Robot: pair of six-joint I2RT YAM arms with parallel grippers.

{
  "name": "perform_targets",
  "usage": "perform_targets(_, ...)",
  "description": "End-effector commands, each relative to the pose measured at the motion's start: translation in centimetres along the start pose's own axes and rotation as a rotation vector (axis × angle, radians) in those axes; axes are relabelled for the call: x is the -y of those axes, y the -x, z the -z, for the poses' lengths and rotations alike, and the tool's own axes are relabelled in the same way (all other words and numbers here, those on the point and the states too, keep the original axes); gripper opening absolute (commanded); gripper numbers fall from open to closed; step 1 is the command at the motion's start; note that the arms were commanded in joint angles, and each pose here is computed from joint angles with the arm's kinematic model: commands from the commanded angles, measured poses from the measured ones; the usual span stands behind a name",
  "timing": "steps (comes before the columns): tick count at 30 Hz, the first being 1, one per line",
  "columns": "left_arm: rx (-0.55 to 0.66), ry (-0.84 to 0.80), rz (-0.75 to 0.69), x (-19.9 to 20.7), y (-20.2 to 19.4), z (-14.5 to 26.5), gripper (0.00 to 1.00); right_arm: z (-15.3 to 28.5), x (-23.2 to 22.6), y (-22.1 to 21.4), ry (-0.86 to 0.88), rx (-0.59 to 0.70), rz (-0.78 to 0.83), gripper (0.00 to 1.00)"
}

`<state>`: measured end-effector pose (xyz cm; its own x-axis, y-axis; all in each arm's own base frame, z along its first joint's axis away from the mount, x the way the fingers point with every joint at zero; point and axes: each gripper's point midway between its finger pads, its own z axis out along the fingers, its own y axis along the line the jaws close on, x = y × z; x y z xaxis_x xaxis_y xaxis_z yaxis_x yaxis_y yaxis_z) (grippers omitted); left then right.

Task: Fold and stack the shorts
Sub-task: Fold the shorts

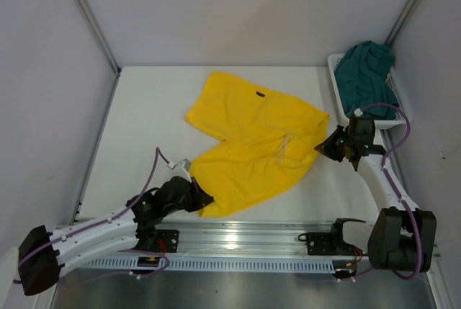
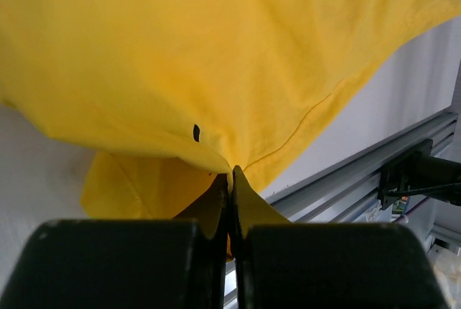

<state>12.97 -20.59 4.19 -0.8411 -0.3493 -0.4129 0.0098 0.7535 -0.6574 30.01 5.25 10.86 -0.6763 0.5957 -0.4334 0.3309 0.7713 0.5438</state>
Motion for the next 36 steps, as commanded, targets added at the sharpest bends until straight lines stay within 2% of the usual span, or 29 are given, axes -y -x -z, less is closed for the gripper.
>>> perform_targets(1, 0.061, -0.048, -0.028, 2.2, 1.9, 1.2, 0.0, 0.9, -0.6, -0.1, 0.03, 0.003, 0.01, 0.0)
perform_targets(4, 0.128, -0.063, -0.089, 4.1, 4.3, 3.5, 0.0, 1.7, -0.4, -1.0, 0.013, -0.008, 0.033, 0.0)
perform_targets(8, 0.275, 0.053, -0.178, 4.1, 8.7, 7.3, 0.0, 3.0, 0.3, -3.2, -0.002, -0.049, 0.035, 0.0)
perform_targets(14, 0.441, 0.106, -0.239, 6.6, 14.7, 13.6, 0.0, 4.9, 0.1, -7.3, 0.027, -0.11, 0.035, 0.0)
perform_targets(19, 0.531, 0.111, -0.261, 9.2, 18.9, 16.8, 0.0, 6.3, -0.2, -7.8, -0.018, -0.1, -0.004, 0.0)
perform_targets(23, 0.569, 0.093, -0.271, 11.1, 20.6, 18.4, 0.0, 8.3, -1.9, -8.3, 0.033, -0.11, 0.001, 0.0)
perform_targets(26, 0.605, 0.099, -0.279, 11.7, 21.8, 19.1, 0.0, 9.9, -2.6, -7.5, 0.041, -0.07, -0.001, 0.0)
perform_targets(28, 0.623, 0.125, -0.287, 11.7, 22.7, 18.8, 0.0, 10.7, -3.0, -6.5, 0.034, -0.035, 0.0, 0.0)
perform_targets(36, 0.63, 0.169, -0.25, 10.3, 27.7, 15.5, 0.0, 10.7, -3.3, -5.4, -0.034, -0.045, -0.053, 0.0)
